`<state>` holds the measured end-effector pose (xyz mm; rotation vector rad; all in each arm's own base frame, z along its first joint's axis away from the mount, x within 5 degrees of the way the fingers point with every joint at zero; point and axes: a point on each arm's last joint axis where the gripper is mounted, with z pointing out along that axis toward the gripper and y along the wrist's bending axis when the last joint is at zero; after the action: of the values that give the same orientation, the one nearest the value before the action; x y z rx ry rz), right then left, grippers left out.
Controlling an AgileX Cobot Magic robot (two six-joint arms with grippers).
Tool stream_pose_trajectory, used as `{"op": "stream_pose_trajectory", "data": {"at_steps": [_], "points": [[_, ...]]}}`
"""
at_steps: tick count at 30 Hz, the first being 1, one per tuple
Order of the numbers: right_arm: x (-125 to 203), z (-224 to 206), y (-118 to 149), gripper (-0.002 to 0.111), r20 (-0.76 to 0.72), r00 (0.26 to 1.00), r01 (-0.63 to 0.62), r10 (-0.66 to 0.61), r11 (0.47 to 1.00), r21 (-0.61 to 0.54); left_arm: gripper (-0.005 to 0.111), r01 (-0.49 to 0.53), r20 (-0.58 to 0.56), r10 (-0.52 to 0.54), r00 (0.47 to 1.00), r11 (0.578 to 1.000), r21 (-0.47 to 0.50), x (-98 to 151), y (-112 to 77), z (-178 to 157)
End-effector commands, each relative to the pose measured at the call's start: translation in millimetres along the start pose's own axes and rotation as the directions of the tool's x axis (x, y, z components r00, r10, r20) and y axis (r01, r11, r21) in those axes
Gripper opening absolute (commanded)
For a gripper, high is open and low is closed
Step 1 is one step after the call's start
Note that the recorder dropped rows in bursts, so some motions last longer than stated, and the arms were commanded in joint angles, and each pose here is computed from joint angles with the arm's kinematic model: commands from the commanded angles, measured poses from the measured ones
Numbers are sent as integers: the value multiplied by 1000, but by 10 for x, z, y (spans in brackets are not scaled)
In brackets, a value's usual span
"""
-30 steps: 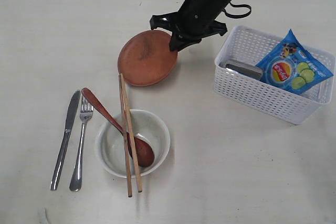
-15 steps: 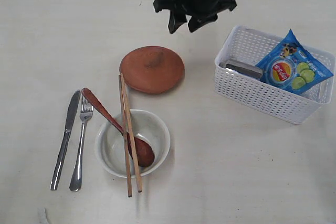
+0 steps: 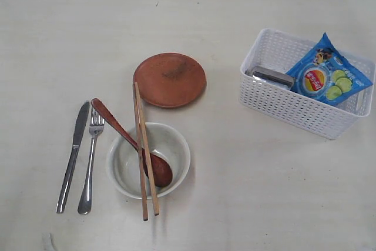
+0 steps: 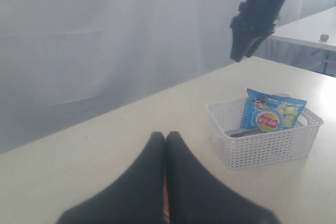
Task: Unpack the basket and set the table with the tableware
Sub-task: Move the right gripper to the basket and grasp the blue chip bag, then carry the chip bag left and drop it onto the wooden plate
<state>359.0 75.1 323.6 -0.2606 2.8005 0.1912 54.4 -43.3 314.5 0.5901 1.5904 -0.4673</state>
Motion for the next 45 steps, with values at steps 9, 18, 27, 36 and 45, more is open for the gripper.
{"op": "stream_pose_trajectory", "data": {"at_steps": [9,18,27,36,45], "points": [[683,441,-382,49,-308,948,155,-84,965,213,0,14,1,-14,1000,1000,-2,9,0,-2],[702,717,-445,49,-377,924,165,-70,960,226,0,14,1,-14,1000,1000,-2,9,0,-2],[690,875,-469,35,-387,921,137,-44,967,216,0,14,1,-14,1000,1000,-2,9,0,-2],[685,714,-508,0,-387,919,196,-81,944,267,0,14,3,-14,1000,1000,-2,7,0,-2],[495,32,-371,0,-149,987,103,-67,961,255,0,14,3,-14,1000,1000,-2,7,0,-2]]}}
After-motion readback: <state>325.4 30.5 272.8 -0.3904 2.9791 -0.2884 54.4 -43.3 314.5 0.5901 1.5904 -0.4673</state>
